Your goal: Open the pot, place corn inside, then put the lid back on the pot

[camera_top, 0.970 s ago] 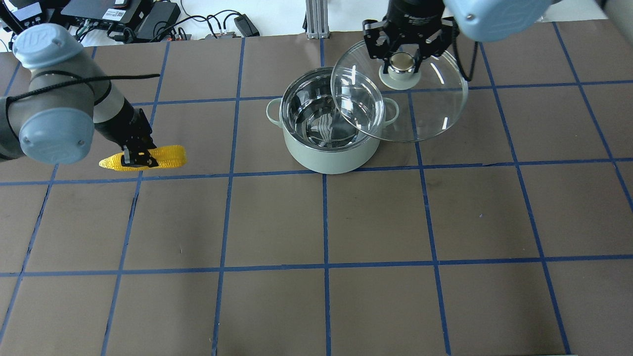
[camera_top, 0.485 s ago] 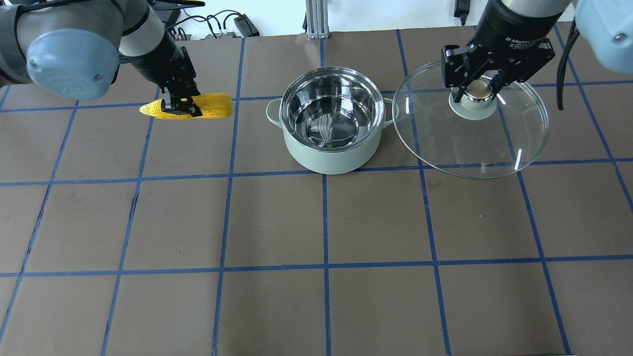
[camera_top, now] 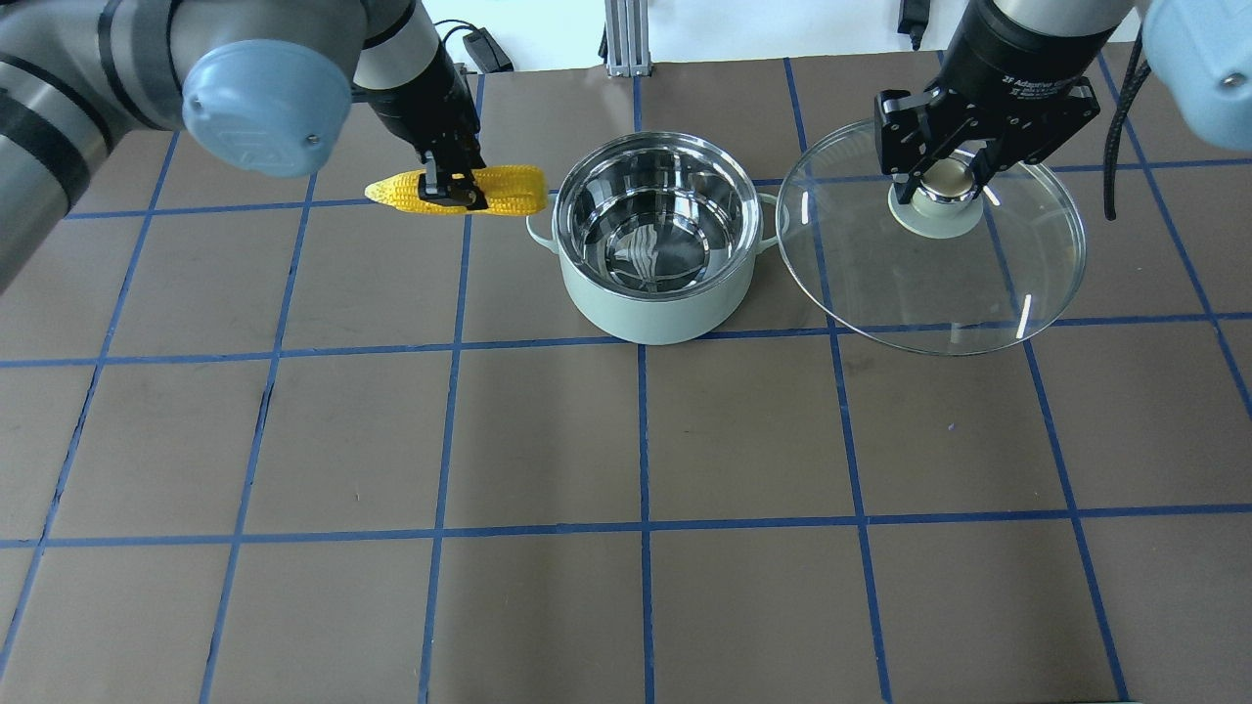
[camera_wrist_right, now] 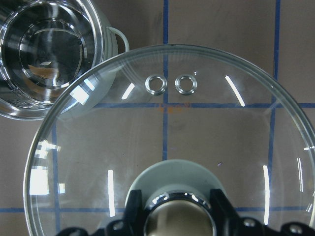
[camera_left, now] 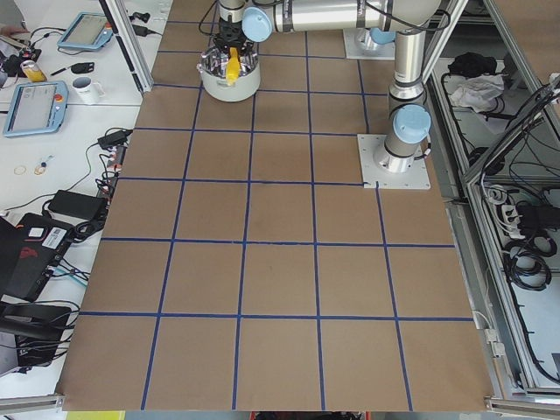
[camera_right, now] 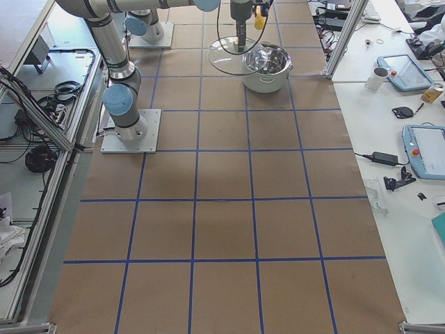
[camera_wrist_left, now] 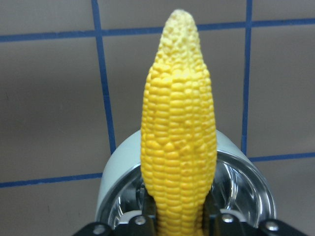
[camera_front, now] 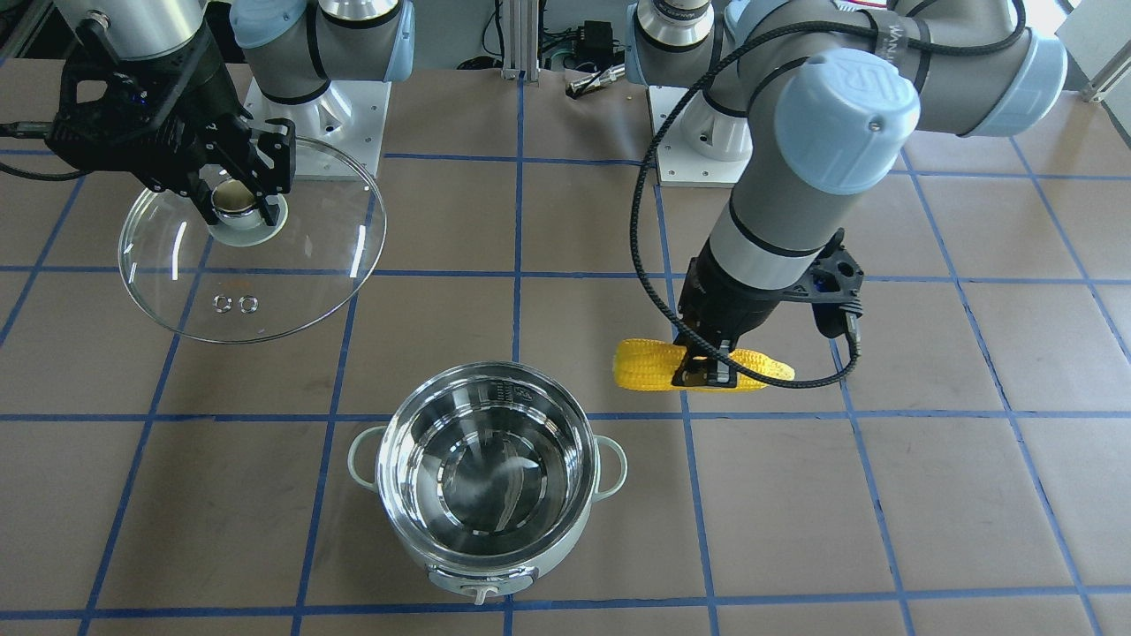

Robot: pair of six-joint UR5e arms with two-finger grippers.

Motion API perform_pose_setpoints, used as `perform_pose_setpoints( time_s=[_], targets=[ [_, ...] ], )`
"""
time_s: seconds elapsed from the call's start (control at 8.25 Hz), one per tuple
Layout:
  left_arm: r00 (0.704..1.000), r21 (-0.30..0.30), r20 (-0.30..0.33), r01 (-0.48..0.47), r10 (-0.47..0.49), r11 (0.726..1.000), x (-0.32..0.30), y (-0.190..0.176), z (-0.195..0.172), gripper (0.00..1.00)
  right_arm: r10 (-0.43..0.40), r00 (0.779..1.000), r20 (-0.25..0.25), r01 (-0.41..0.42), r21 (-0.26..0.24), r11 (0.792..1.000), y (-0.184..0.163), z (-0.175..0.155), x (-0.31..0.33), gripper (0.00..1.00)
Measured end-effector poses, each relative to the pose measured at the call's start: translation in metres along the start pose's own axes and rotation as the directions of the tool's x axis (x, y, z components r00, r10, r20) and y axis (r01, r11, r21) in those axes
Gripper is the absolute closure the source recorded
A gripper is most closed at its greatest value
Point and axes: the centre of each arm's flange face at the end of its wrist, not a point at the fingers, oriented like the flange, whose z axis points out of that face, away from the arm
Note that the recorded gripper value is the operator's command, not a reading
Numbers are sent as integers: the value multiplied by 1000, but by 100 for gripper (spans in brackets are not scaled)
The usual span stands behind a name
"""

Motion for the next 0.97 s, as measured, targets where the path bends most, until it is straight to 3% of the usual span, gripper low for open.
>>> perform_pose_setpoints(
  time_s=[0.36,0.61,0.97],
  targets=[
    [997,-73,-76,12,-18,997,23,61,41,100,-1,1000,0,1,1,1000,0,0,0,60],
    [993,-90,-114,13,-23,996,30,88,52,100,-1,1000,0,1,0,1000,0,0,0,60],
    [995,-92,-89,27,-36,995,33,100,80,100,-1,1000,0,1,-1,1000,0,0,0,60]
  ],
)
